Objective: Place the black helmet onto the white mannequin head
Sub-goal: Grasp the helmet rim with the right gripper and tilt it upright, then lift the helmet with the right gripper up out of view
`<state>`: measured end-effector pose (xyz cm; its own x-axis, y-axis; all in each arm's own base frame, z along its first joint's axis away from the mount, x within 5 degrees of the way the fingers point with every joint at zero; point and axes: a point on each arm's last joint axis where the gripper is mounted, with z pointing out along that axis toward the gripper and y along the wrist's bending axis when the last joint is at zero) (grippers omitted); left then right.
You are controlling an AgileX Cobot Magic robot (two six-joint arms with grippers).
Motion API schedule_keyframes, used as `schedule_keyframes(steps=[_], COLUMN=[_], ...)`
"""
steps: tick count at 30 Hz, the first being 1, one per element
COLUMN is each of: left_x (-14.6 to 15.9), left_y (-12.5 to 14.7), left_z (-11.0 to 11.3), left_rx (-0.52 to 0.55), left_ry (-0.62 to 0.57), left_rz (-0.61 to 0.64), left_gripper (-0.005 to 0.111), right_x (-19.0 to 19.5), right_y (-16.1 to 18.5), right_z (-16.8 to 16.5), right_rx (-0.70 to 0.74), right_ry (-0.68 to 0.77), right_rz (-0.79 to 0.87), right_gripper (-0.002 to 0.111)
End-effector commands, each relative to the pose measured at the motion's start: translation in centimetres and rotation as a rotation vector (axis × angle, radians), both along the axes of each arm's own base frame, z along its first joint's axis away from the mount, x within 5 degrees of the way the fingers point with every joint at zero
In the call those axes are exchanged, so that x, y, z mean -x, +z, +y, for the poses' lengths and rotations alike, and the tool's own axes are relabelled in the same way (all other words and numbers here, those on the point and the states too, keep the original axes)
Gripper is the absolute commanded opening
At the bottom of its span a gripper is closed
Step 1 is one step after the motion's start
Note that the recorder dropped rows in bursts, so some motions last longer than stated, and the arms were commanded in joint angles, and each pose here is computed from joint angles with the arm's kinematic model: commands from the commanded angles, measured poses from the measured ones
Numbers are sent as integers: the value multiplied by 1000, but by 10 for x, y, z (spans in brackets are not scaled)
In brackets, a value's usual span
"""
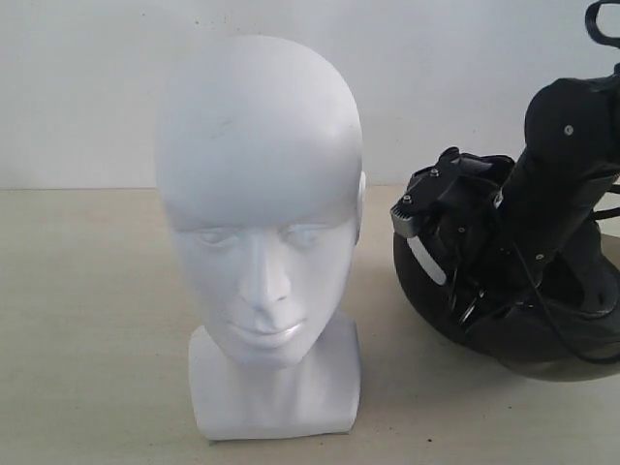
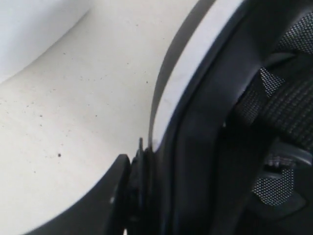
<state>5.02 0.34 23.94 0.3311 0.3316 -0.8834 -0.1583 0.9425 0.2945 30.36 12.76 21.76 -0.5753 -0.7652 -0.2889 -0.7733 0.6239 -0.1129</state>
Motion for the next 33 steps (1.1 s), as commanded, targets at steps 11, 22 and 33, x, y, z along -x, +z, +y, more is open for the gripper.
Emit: schedule_keyframes(steps=[11,22,33], left_x=[0,0,0], left_y=[-1,-1,-1], left_z=[0,0,0], left_rx=[2,2,2], left_ry=[-1,-1,-1], left_rz=[-4,-4,-4], left_gripper=[4,4,4], right_x=[31,60,131], right_y=[120,230,326], right_z=[-16,-25,-61], right_rx=[-287,-618,-942], right_ry=[-155,-193,-204], right_rz=[-493,-914,-1561], right_gripper=[0,0,0])
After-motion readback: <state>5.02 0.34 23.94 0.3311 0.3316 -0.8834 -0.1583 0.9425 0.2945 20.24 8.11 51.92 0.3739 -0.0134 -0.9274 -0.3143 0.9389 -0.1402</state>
